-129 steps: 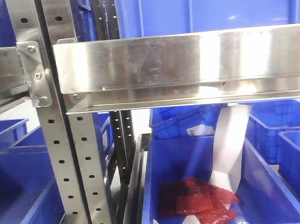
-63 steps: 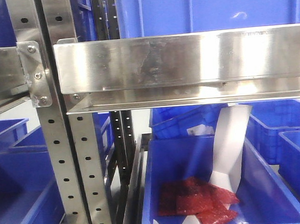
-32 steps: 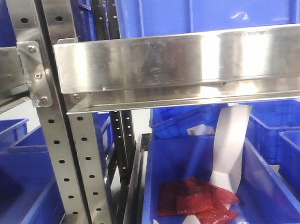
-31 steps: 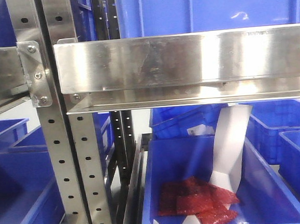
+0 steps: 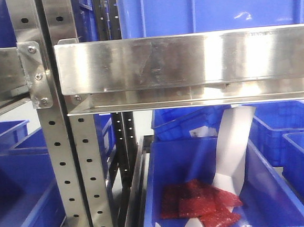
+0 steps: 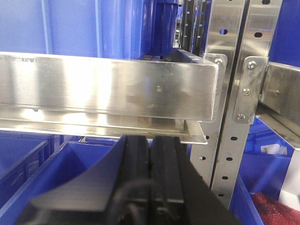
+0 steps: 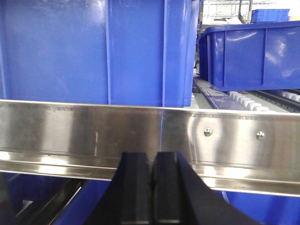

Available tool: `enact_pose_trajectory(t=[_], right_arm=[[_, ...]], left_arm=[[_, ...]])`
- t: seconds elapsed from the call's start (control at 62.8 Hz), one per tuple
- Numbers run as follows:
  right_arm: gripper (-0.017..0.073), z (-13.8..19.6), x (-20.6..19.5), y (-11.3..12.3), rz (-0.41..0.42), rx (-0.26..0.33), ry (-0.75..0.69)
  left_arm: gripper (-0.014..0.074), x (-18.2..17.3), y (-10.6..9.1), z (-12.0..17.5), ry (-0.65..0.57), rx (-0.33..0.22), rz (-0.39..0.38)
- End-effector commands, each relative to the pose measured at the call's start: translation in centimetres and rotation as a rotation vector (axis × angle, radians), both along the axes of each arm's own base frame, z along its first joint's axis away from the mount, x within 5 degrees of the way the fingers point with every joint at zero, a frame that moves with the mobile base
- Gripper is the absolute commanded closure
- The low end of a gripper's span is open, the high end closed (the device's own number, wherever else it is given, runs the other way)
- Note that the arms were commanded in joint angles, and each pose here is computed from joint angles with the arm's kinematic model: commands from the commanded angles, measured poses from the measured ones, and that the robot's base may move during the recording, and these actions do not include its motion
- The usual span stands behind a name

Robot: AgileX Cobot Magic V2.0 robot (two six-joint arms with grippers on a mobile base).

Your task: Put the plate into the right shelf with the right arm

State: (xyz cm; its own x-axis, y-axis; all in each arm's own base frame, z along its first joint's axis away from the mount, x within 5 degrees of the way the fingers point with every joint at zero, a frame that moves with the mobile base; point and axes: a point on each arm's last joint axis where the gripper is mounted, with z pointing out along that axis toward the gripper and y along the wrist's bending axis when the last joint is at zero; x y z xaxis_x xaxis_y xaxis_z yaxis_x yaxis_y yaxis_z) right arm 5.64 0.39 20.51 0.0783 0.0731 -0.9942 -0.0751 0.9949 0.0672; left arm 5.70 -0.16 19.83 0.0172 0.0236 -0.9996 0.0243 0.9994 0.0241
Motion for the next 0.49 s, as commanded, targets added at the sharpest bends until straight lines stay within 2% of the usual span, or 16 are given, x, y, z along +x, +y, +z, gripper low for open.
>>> enact_pose_trajectory(t=[0.0, 0.478], right_arm=[[0.0506, 1.25, -0.11, -0.06, -0.009, -0.005, -0.092], [0.0506, 1.25, -0.11, -0.06, -0.009, -0.005, -0.092]], left_arm=[[0.0722, -0.08, 0.10, 0.52, -0.089, -0.018, 0.009], [0.0722, -0.08, 0.10, 0.52, -0.089, -0.018, 0.009]])
